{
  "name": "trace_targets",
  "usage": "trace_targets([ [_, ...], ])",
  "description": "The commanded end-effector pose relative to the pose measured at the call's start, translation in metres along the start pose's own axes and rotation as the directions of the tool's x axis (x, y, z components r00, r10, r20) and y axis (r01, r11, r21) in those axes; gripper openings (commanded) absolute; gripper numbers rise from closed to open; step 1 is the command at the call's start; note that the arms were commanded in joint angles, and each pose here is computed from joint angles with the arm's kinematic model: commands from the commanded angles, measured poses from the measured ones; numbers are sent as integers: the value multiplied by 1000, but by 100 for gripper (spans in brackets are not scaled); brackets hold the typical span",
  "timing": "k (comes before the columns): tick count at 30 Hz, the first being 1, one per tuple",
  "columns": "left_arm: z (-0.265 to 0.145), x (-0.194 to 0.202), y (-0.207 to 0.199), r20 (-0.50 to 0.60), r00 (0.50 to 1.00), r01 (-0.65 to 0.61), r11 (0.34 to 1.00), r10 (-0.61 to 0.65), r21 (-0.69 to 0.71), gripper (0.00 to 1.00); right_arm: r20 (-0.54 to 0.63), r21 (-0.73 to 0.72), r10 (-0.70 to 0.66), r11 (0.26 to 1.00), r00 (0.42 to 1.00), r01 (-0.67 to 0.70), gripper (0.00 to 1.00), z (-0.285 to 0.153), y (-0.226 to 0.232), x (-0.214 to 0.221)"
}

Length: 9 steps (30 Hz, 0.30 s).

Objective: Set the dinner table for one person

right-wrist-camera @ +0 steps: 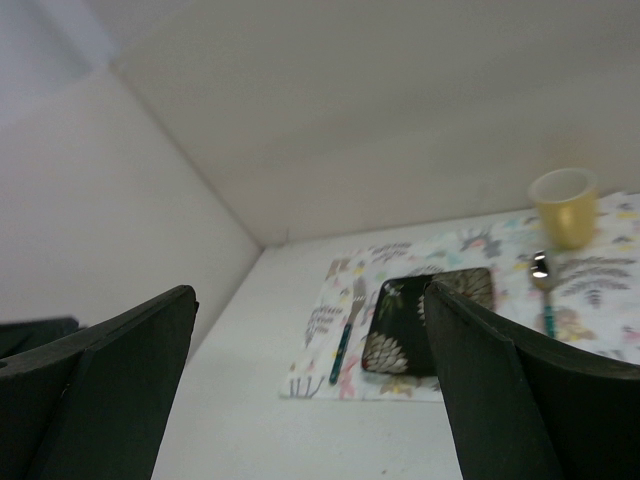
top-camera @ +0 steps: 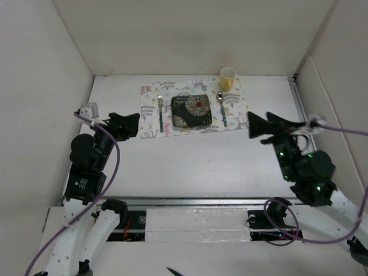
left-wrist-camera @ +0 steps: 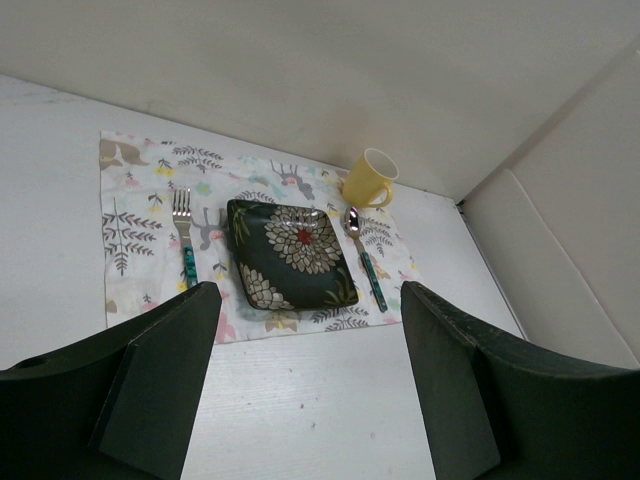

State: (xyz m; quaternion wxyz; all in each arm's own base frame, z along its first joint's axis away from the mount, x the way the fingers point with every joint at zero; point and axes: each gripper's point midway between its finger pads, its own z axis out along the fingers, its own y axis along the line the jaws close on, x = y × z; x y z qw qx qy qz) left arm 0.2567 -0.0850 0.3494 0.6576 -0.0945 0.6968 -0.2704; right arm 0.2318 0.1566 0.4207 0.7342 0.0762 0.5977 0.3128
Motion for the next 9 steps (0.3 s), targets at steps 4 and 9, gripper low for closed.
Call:
trace_targets([
  [4, -2, -20, -27, 59, 998, -26, 991, 19, 128, 70, 90, 328, -36, 945, 995, 5, 100, -71, -119, 2],
  [9, 0, -19, -37, 67, 998, -13, 981, 1, 191, 78, 94, 296, -19, 955, 995, -10, 100, -67, -116, 6],
])
